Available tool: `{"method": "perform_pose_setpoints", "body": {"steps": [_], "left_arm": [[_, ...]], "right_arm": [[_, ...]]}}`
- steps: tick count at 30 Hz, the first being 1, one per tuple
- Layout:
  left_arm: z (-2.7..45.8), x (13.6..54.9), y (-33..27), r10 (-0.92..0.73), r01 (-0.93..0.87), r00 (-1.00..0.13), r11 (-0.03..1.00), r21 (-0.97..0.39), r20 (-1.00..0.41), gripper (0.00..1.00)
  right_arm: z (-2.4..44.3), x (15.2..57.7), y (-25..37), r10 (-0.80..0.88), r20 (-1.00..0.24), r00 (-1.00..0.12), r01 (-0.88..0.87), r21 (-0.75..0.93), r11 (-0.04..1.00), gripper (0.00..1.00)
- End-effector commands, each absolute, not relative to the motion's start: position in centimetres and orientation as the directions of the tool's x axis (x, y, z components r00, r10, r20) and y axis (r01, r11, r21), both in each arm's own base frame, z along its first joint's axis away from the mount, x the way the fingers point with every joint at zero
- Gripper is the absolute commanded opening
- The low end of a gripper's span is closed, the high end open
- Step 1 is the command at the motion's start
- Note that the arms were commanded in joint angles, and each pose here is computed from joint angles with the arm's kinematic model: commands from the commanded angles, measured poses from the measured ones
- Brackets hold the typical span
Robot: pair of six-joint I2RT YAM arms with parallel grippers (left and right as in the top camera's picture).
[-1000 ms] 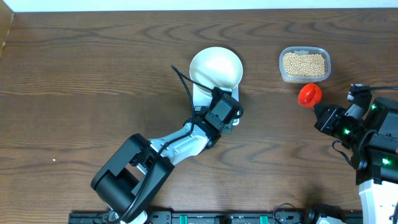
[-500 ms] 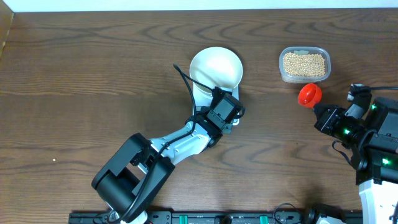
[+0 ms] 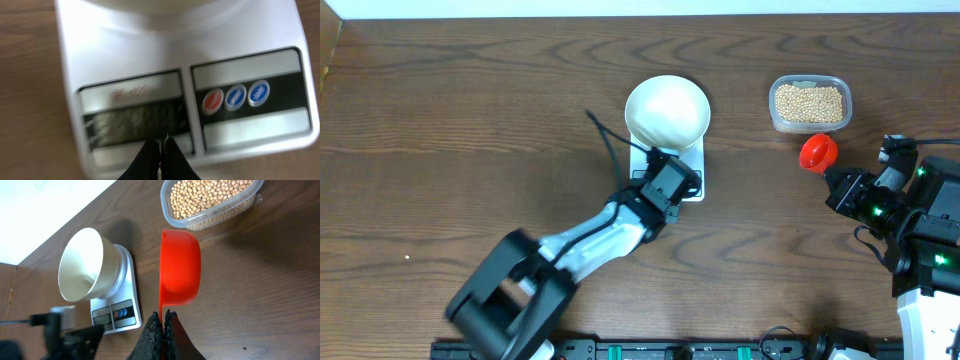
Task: Scoop item into bowl and weigh 50g on scale
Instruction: 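Lift the left gripper off the scale and pull it back left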
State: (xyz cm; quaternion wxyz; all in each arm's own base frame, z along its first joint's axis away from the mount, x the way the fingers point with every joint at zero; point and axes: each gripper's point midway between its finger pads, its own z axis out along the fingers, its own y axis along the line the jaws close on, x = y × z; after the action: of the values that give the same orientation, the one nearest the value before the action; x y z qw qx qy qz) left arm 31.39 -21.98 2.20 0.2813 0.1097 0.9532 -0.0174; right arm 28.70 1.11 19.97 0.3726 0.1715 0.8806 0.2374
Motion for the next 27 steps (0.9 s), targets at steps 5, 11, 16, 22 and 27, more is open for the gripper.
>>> {"method": "perform_pose_setpoints", "body": {"steps": [5, 11, 16, 22, 27], "left_arm": [[16.1, 30.5, -22.2, 0.041, 0.258, -0.67, 0.949, -0.18, -0.742, 0.07], [24.6, 29.0, -17.4, -0.097, 0.193, -0.505, 0.956, -0.222, -0.857, 0.07], [28.9, 29.0, -9.8, -0.195, -0.018, -0.345, 0.979, -0.201, -0.918, 0.07], [30.8, 30.4, -1.9, -0.209, -0.29, -0.212, 0.946, -0.143, -0.955, 0.07], [30.8, 31.8, 2.1, -0.237, -0.428, -0.163, 0.892, -0.148, -0.958, 0.07]], "right_arm": [[20.7, 28.9, 0.8, 0.471, -0.597, -0.649, 0.115, 0.535, 0.837, 0.01], [20.7, 29.2, 0.0, 0.473, -0.617, -0.629, 0.141, 0.508, 0.85, 0.01], [21.9, 30.8, -1.1, 0.462, -0.683, -0.566, 0.133, 0.478, 0.868, 0.01], [23.8, 33.7, -2.2, 0.441, -0.767, -0.467, 0.092, 0.454, 0.886, 0.01], [25.2, 36.1, -4.2, 0.508, -0.785, -0.354, 0.154, 0.487, 0.86, 0.01]]}}
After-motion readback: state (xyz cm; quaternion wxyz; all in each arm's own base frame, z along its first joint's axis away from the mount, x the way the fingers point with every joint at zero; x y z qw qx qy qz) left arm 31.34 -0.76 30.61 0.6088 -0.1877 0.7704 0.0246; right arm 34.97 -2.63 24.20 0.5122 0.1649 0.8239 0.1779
